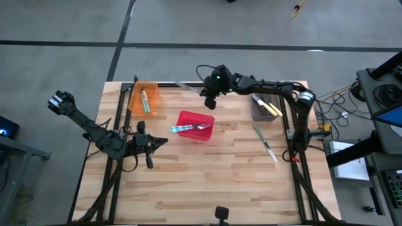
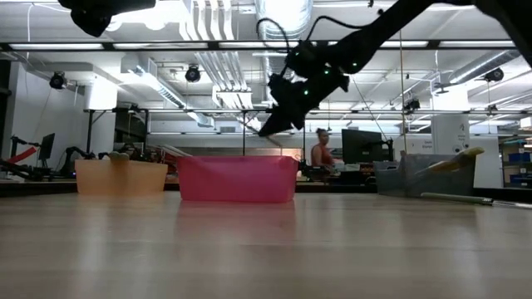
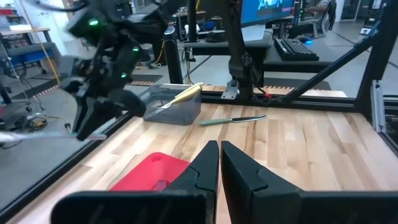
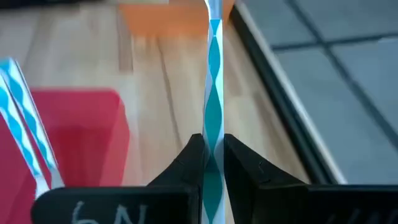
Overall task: Sort silverware by color (type)
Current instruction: Put the white patterned table knife into the red bin
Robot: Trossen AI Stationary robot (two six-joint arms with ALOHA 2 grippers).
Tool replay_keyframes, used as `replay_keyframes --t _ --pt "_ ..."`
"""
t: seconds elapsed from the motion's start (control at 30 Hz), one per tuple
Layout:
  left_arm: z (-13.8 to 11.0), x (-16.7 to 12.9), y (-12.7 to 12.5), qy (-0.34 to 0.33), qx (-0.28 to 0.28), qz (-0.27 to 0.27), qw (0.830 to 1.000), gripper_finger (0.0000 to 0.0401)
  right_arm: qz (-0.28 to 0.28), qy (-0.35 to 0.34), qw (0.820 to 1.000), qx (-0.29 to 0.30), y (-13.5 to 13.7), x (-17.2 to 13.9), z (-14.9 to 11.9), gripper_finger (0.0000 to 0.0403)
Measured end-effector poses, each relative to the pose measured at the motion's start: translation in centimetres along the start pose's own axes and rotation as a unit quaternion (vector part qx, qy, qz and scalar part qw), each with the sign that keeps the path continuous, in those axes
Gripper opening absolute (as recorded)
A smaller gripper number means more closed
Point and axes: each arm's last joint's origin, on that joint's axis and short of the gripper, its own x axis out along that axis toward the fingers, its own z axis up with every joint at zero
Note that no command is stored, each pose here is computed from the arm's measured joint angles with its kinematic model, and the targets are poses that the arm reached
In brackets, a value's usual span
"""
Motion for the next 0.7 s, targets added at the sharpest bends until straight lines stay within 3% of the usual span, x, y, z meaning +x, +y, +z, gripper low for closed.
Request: replay_keyframes --t 0.13,0.37,0.5,0.7 --pt "0.1 0.0 0.0 -0.003 0.001 0.002 1.000 0.0000 0.004 -0.094 0.996 0.008 1.3 -1.7 0.6 0.0028" --pt "0.5 0.0 0.0 -0.020 -0.007 0.008 1.000 0.0000 0.061 -0.236 0.970 -0.003 4.8 -4.3 2.4 0.0028" --pt "0.9 0.2 0.0 -0.036 -0.025 0.046 0.998 0.0000 0.092 -0.302 0.948 -0.030 7.9 -5.5 3.3 0.0028" --pt "1.0 0.5 -0.1 -0.047 -0.025 0.089 0.995 0.0000 0.127 -0.410 0.902 -0.038 12.7 -6.6 3.2 0.0028"
